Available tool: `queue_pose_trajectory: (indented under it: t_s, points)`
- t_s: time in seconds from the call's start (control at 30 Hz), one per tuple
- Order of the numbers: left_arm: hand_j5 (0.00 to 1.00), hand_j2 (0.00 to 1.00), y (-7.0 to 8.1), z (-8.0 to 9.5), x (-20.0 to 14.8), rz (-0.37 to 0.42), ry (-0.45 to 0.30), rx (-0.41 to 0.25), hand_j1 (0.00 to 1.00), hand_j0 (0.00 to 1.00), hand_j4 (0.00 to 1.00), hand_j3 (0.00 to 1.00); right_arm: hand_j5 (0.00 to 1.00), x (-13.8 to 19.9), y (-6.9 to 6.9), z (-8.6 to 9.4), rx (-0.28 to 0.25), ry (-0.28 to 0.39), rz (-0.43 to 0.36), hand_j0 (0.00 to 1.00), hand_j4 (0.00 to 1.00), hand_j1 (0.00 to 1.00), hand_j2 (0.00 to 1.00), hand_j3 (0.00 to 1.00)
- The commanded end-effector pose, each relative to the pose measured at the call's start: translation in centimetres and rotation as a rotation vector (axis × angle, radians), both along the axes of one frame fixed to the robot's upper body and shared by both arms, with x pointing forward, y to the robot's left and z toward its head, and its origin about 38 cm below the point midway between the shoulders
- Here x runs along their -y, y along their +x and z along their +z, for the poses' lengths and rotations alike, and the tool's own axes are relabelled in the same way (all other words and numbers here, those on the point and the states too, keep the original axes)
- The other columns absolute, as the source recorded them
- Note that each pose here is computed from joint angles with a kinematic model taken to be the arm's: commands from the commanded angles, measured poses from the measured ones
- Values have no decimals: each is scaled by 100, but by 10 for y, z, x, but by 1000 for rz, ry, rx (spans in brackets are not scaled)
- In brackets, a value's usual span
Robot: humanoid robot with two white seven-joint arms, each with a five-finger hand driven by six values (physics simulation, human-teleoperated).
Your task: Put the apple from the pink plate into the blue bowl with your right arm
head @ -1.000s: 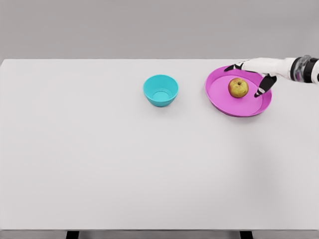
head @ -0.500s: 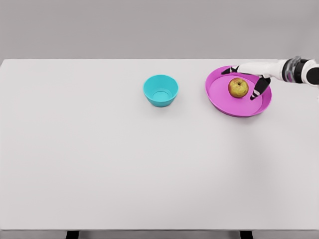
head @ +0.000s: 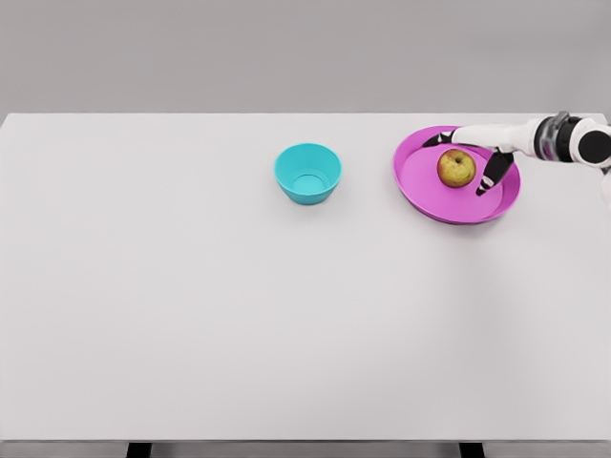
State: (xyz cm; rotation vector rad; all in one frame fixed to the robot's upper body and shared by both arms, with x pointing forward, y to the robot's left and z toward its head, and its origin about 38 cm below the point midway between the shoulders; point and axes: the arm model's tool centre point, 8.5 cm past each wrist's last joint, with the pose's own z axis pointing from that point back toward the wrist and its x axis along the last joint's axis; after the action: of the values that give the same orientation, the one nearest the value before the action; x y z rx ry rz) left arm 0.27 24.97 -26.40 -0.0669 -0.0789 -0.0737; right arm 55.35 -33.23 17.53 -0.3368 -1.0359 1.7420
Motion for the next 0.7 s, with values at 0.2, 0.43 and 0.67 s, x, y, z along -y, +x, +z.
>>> queue_pose_trajectory:
  t_s: [0.2,0.43,0.67]
  points:
    - [100,100,0,0,0,-1,0,0,100,100,100,100,100,0,4,-5,-20,-7,-28,100,100,100,100,100]
    - [100,100,0,0,0,-1,0,1,100,100,100,100,100,1,3,-5,-20,-11,-29,100,100,100,100,100]
    - [100,100,0,0,0,1,0,0,100,100,100,100,70,2,3,-8,-25,-33,-24,70,70,70,70,70]
